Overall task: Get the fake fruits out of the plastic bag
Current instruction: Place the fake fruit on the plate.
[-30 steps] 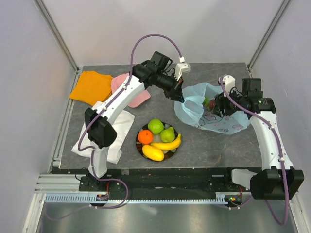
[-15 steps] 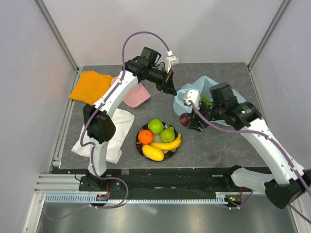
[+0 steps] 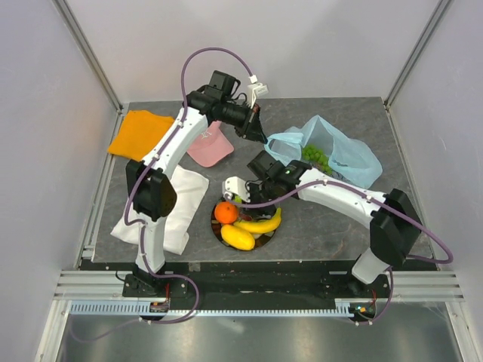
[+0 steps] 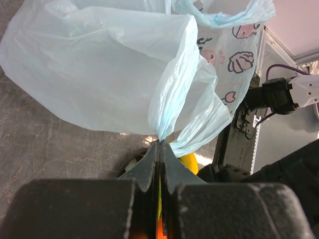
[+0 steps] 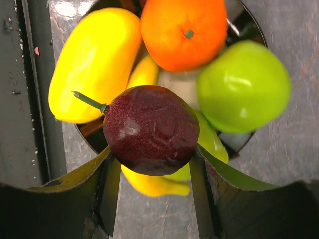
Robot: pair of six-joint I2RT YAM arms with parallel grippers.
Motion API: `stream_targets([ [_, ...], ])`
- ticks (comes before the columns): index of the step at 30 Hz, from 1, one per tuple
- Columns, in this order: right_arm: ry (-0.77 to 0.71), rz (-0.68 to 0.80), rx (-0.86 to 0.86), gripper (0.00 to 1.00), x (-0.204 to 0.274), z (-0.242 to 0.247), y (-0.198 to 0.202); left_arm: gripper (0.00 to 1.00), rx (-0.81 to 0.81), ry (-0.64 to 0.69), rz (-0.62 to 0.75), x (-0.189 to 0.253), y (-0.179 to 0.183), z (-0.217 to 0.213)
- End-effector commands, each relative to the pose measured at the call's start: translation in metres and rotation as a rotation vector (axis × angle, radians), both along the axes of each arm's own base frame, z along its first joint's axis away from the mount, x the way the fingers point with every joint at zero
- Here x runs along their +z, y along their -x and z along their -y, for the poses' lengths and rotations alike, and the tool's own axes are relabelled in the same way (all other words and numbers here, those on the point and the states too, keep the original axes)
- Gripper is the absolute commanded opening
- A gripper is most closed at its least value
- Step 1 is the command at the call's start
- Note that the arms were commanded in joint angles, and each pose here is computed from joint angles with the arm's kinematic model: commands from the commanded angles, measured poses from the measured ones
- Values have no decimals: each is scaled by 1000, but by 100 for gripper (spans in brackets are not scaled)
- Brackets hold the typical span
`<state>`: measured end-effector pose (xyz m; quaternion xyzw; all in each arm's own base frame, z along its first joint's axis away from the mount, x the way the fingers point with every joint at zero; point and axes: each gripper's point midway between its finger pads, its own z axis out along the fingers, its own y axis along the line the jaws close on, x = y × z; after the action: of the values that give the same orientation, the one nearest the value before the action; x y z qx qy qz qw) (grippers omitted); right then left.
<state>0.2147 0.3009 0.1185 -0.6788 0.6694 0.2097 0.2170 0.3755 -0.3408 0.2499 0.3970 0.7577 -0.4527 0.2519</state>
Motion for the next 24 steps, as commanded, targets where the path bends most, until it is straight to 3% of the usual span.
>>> stream_targets([
  [1, -56, 146, 115, 46, 15, -32, -6, 2, -24, 56, 55, 34, 16, -4],
  [7, -10, 127, 161, 64, 1, -36, -1, 2, -25, 62, 55, 38, 20, -10],
  [9, -3, 139, 155, 79, 3, -36, -5, 2, -29, 64, 51, 37, 20, -9],
  [10, 8, 144, 150, 97, 3, -34, -6, 2, -30, 65, 49, 37, 19, -9],
  [15, 37, 215, 74, 98, 27, -19, -20, 2, -38, 77, 43, 39, 19, -7],
  [17, -47, 222, -28, 98, 65, -14, -38, 2, -40, 83, 48, 42, 19, -6],
  [18, -60, 154, -148, 98, 76, 4, -51, 2, -40, 84, 50, 42, 19, -6],
  [19, -172, 134, -162, 98, 118, -4, -60, 2, -39, 86, 54, 44, 18, -6],
  [24, -315, 70, -336, 98, 196, 29, -100, 2, -35, 79, 49, 40, 16, -6],
])
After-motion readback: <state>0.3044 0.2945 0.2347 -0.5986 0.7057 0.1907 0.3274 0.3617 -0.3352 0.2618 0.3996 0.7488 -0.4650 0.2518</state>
